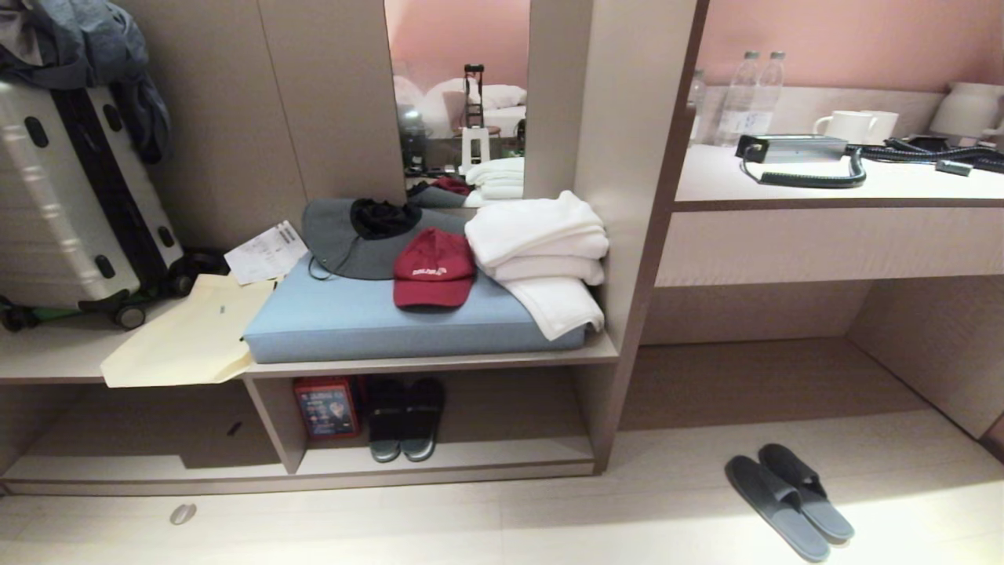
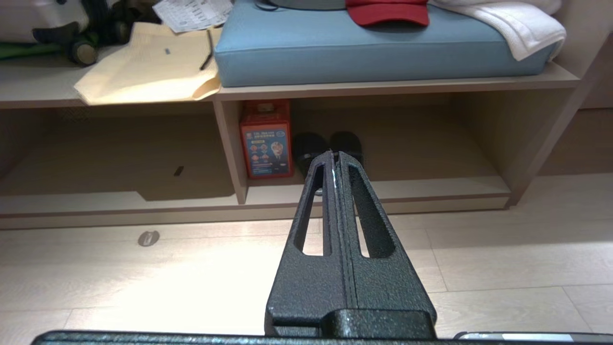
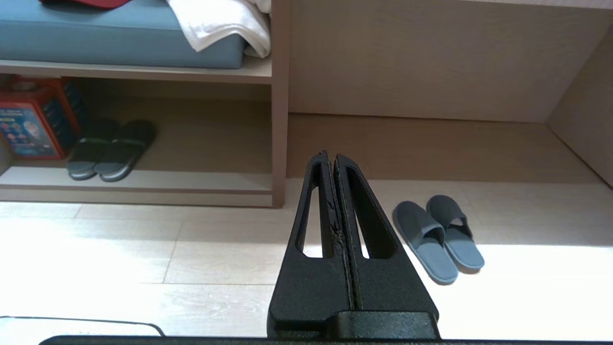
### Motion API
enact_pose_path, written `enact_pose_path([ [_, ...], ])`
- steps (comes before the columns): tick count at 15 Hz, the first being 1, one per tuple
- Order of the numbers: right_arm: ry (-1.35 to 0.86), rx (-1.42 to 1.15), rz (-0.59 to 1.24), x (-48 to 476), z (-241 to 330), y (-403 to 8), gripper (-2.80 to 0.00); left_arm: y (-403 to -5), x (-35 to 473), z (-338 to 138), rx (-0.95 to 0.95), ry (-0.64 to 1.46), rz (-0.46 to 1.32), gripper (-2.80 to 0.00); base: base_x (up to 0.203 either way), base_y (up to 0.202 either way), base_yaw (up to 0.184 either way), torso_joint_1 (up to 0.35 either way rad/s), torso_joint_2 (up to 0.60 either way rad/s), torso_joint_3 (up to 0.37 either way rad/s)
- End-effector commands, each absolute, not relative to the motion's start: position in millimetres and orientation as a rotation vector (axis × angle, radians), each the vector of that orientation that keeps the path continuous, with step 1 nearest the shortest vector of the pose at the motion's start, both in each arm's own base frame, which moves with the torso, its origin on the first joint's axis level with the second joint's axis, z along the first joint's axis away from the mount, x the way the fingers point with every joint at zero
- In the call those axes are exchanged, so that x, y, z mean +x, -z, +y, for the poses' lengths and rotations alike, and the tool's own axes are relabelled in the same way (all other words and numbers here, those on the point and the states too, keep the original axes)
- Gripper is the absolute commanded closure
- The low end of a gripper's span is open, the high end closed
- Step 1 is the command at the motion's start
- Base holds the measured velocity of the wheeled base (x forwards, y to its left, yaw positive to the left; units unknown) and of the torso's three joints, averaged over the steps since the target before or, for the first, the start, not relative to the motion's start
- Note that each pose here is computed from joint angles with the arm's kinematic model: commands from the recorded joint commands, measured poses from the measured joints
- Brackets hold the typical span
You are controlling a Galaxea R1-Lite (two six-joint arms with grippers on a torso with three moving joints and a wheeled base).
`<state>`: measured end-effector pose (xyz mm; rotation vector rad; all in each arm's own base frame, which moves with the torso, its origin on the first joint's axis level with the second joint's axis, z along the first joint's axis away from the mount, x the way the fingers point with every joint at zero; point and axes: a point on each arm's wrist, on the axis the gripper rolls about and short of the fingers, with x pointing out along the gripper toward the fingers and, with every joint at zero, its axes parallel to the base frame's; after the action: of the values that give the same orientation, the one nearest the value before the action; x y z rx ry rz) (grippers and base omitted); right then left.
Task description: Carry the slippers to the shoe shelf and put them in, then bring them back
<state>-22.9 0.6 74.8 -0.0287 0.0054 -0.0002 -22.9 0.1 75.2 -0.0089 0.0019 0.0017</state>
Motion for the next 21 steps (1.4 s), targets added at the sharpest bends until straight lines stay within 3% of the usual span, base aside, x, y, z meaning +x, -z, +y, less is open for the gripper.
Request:
enact_pose_path([
  [1,0.0,-0.029,0.006,-22.8,0.6,-74.4,0.0,-75.2,-22.8,0.1,-0.009,-0.002,0.003,0.0,0.0,0.0,0.0,0.0,0.0,0.0],
  [7,0.0,-0.029,0.005,-22.9,0.6,-74.8,0.0,-75.2,-22.8,0.1,-0.012,-0.003,0.003,0.0,-0.012,0.0,0.0,0.001,0.0,0.0],
  [21,0.0,-0.029,0.005,-22.9,0.6,-74.8,0.0,-75.2,-22.8,0.1,-0.018,-0.003,0.003,0.0,-0.191,0.0,0.002,0.002,0.0,0.001],
])
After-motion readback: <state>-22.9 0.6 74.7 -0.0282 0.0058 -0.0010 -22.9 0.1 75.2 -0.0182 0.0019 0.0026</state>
